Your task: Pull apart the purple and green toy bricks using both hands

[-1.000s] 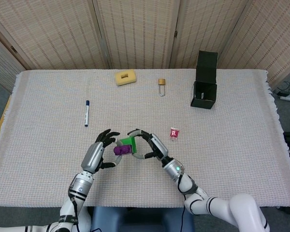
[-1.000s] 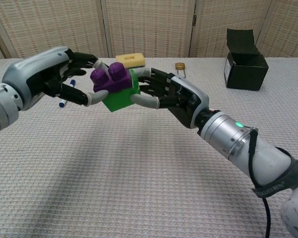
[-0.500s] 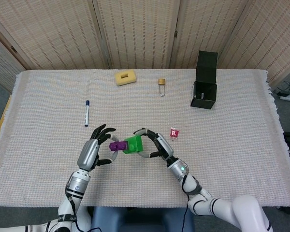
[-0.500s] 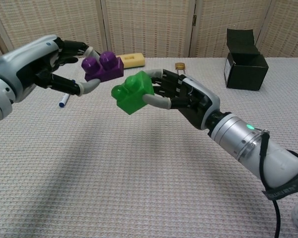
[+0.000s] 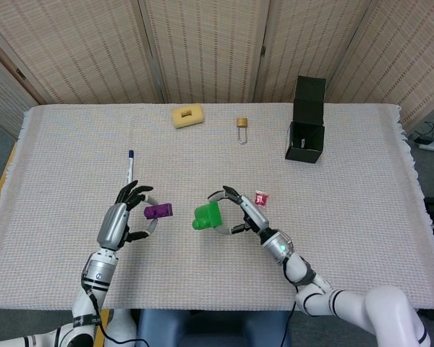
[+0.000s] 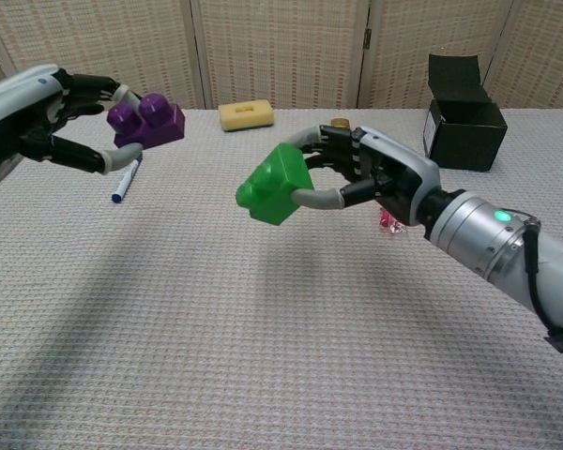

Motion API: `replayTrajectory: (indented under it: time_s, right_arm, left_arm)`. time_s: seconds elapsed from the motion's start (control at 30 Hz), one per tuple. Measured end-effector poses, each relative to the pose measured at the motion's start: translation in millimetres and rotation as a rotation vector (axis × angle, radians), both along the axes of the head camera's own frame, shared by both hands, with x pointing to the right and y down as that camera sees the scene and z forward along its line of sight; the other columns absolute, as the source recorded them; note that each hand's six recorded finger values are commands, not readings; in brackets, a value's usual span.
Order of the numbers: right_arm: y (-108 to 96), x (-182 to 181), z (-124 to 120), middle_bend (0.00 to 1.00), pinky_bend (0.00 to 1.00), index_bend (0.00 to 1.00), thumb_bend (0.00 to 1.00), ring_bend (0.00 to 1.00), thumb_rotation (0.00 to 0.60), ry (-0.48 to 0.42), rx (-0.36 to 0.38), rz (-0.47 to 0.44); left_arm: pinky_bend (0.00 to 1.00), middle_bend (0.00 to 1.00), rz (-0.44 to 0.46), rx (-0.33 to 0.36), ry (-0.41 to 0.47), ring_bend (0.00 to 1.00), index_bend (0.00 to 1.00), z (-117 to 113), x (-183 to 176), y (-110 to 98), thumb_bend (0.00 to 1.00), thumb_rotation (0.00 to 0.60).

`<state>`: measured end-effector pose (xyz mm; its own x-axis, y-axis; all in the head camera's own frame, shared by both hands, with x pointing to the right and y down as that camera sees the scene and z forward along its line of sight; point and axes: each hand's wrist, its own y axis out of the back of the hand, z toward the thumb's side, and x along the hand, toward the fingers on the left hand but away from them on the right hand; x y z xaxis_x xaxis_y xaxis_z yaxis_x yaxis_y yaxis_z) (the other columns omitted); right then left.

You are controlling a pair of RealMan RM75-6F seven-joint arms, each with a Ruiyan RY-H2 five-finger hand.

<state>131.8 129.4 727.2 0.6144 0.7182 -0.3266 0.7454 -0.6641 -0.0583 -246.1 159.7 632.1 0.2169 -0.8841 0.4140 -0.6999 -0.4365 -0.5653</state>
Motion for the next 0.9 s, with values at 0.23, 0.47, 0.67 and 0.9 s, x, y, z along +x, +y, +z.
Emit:
replayTrajectory:
  time_s: [0.23,0.47,0.67,0.9]
  right_arm:
    - [-10.5,27.5,-19.9,0.3,0.0,0.99,0.27,0.26,0.6,0.296,0.178,-0.111]
    - [-3.9,67.4,-25.9,0.31,0.0,0.99,0.27,0.26,0.6,0.609,0.267,-0.236]
    - [3.7,97.8,-24.5,0.31,0.0,0.99,0.27,0.26,0.6,0.729,0.259,-0.259]
    - [4.6,106.0,-16.9,0.3,0.0,0.97,0.27,0.26,0.6,0.77,0.256,-0.274]
  left_arm:
    - [0.0,0.25,-0.006,-0.047,-0.038,0.01,0.81,23.9,-23.6,7.9,0.7,0.6]
    - [0.0,0.26,0.069,-0.089,-0.09,0.01,0.81,54.9,-27.2,24.0,0.7,0.6]
    - [0.0,0.26,0.115,-0.116,-0.086,0.01,0.81,81.1,-24.9,33.7,0.7,0.6]
    - [0.0,0.26,0.139,-0.141,-0.053,0.01,0.81,103.6,-19.1,36.2,0.7,0.6]
